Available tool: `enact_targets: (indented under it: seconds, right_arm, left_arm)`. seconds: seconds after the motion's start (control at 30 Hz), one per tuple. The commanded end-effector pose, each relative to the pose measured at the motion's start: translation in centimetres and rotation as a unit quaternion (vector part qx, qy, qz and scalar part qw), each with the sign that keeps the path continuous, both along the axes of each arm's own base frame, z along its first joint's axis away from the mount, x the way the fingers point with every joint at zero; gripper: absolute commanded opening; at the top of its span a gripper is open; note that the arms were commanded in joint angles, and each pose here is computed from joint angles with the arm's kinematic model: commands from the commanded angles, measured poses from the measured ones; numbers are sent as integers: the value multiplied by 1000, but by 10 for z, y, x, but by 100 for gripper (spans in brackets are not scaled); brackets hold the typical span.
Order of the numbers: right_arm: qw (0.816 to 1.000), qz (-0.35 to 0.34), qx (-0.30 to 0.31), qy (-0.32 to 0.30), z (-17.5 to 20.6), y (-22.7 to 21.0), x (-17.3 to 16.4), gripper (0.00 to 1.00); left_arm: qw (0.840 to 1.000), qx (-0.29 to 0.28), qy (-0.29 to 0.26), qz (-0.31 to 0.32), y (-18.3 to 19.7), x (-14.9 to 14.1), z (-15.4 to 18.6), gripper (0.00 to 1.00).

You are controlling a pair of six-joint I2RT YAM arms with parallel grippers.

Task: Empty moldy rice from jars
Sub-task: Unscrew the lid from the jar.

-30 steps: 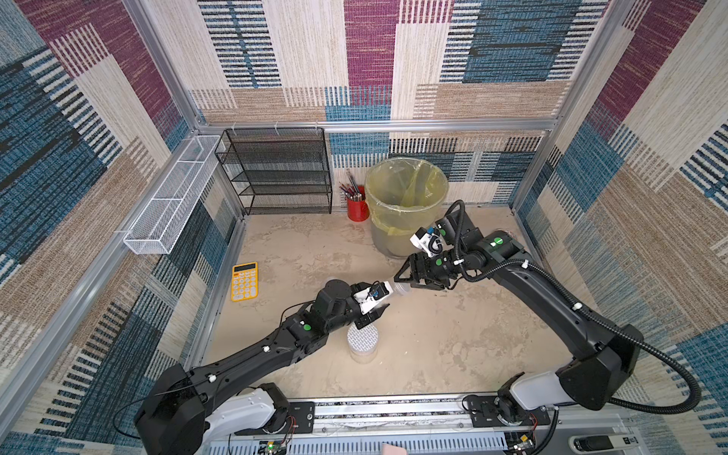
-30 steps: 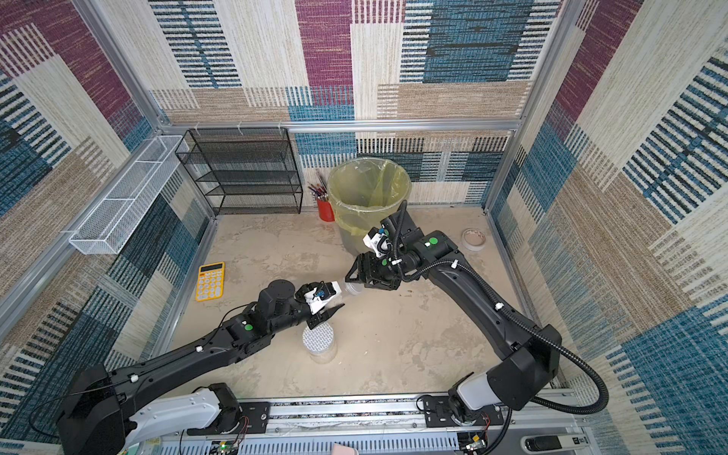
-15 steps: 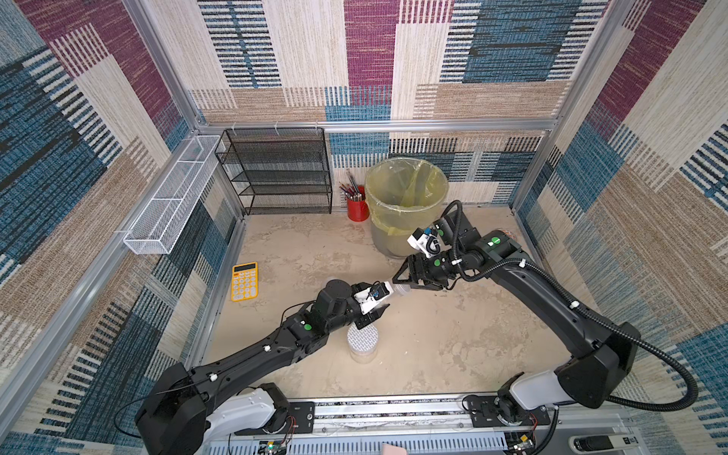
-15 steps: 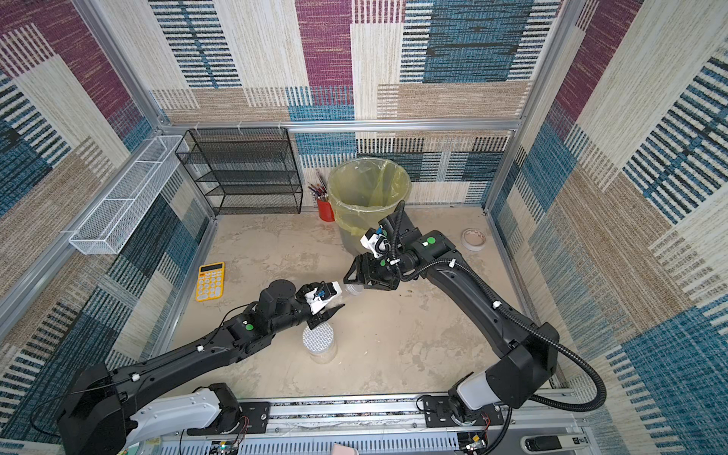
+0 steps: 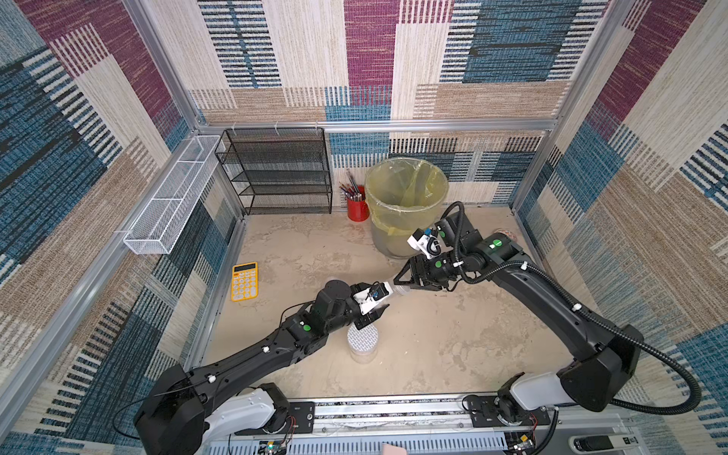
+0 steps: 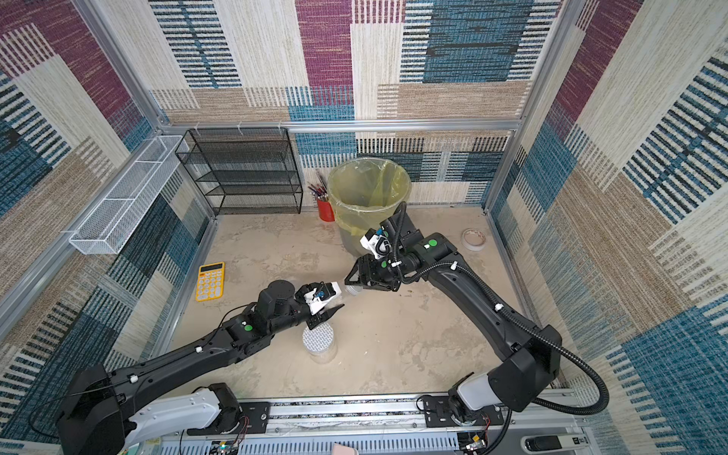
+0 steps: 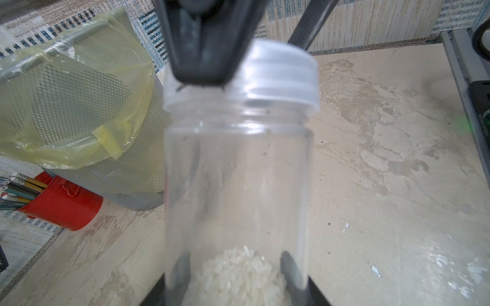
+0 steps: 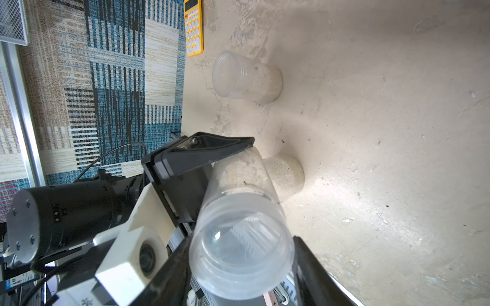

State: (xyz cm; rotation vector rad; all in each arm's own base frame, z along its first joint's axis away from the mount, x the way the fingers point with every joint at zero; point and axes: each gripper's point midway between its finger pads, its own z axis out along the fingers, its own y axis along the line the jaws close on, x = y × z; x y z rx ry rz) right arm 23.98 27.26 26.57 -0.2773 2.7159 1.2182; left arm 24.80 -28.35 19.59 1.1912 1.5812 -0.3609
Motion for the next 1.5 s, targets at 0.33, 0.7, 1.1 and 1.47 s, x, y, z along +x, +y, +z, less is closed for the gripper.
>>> enact_targets:
  seconds: [0.33,0.7,1.1,1.47]
  right_arm:
    - [987,93,77,-101,25,5,3,52]
    - [983,134,80,-99,7,12,5,48]
    - [979,138,51,-139,11,7,12,58]
    - [981,132,48,-137,12,4,10,65]
  left_arm:
    - [999,-32,2,-10,3,-4,8,0]
    - [999,-34,6,-16,1,-5,10,0]
    - [999,-35,7,-16,0,-5,13,0]
    - [999,-33,5,-15,0,-3,16,0]
